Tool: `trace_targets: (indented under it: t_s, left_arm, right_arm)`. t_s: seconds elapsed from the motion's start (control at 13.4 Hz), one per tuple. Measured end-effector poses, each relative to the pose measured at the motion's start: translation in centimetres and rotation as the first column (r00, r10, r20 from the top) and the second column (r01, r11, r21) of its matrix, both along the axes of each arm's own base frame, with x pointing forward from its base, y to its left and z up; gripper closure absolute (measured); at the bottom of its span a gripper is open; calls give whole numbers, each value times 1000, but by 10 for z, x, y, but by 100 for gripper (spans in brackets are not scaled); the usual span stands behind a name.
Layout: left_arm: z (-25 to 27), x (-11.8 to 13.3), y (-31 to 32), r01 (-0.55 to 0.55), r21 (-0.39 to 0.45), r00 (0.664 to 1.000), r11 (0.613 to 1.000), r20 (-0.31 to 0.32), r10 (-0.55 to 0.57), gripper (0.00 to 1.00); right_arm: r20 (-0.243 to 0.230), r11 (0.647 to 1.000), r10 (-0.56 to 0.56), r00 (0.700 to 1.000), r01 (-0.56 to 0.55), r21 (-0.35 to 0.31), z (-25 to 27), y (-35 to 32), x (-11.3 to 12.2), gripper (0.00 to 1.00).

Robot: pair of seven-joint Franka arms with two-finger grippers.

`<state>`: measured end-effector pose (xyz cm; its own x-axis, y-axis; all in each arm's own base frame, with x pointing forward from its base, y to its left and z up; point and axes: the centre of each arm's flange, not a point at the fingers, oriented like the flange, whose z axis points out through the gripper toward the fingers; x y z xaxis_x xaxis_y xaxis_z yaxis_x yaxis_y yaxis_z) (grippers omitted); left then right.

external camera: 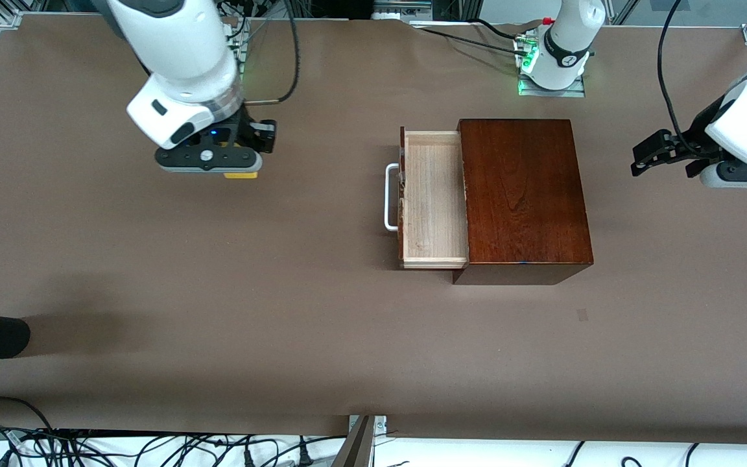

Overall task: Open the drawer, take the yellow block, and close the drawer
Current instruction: 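Lift the cube with the right gripper while the left gripper reaches the drawer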

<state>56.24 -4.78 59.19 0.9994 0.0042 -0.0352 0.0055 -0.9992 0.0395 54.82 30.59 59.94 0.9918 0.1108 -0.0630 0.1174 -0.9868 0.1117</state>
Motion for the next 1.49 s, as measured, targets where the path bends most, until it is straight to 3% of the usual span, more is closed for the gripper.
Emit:
trace_targets:
  t_s: [0.22, 0.67, 1.27, 1.49]
  left_arm:
    - [-4, 4, -14, 22, 0, 1000, 1000, -6, -22, 0]
    - [-13, 0, -71, 9, 3, 1000, 1000, -25, -8, 0]
    - [-38, 2, -145, -48, 2, 999, 999, -8, 48, 0]
    - [-54, 3, -176, -88, -1, 996, 996, -2, 88, 0]
  right_arm:
    - [-24, 994, 110, 994, -111, -6, 1, -59, 8, 44]
    - [-33, 977, 196, 980, -192, 89, -32, -194, 17, 44]
    - [15, 974, 204, 979, -204, 99, -169, -240, 11, 44]
    - [17, 977, 163, 987, -164, 134, -223, -241, 7, 44]
